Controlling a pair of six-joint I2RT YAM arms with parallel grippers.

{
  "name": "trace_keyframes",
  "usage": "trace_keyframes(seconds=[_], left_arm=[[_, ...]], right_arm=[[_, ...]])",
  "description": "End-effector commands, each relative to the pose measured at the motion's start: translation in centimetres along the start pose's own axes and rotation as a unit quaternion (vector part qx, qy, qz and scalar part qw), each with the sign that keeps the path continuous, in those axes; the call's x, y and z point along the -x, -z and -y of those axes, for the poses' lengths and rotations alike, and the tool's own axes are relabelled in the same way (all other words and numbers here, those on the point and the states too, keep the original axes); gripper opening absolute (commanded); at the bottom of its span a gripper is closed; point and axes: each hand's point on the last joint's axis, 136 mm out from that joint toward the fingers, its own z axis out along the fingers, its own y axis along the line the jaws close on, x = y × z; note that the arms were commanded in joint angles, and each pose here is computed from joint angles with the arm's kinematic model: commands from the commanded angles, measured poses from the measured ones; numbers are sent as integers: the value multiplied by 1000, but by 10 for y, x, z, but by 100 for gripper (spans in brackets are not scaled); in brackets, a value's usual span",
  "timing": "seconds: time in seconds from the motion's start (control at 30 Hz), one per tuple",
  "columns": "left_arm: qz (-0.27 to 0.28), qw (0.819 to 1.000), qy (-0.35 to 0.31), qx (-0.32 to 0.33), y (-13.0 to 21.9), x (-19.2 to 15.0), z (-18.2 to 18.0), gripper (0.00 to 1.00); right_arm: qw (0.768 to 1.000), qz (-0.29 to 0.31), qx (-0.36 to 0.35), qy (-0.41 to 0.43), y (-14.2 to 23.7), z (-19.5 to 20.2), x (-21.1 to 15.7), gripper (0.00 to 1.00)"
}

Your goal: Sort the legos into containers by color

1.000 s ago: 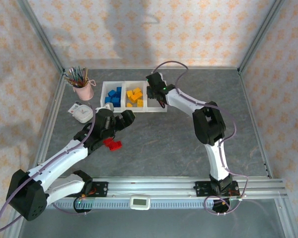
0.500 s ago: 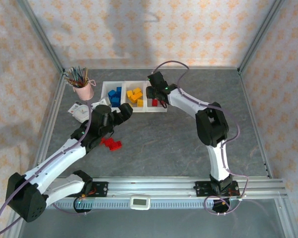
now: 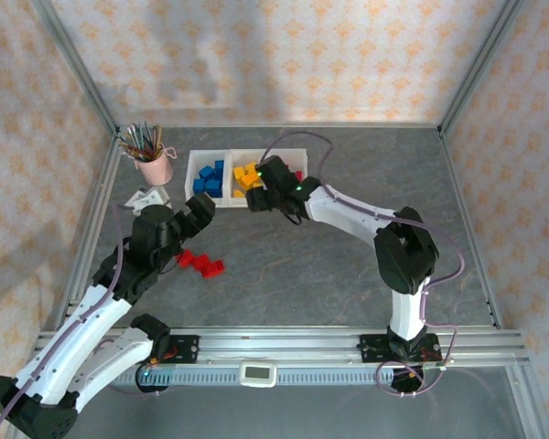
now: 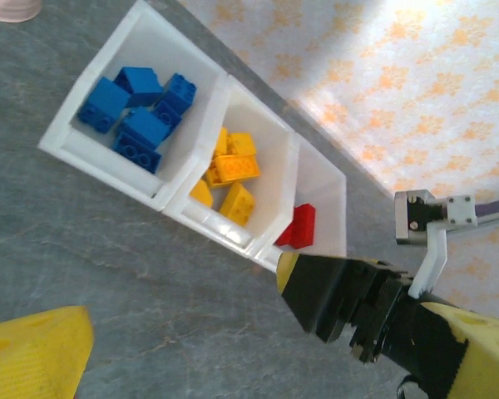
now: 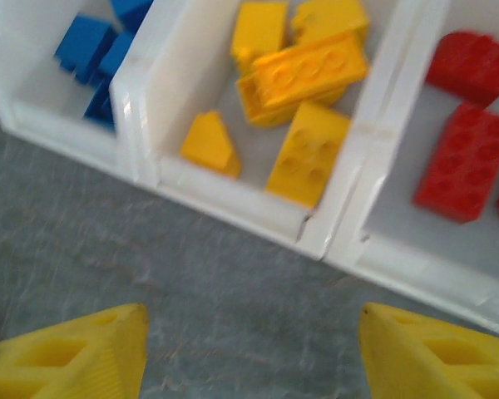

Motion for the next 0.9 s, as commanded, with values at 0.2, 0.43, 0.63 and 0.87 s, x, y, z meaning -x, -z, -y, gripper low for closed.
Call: trace_keyframes(seconds=[0.2, 0.43, 0.63, 0.87], left_arm=[[-12, 997, -25, 73, 17, -2, -31, 99], [3, 996, -4, 94, 30, -3, -51, 99], [0, 995, 9, 102, 35, -7, -61, 99], [12, 994, 20, 110, 44, -7, -71, 99]], right_arm=[[994, -46, 55, 82, 14, -56, -56, 75], [984, -65, 100, 134, 7, -91, -93, 79], [980, -77, 122, 141, 2, -124, -115, 84], [970, -86, 134, 183, -20, -150, -134, 88]])
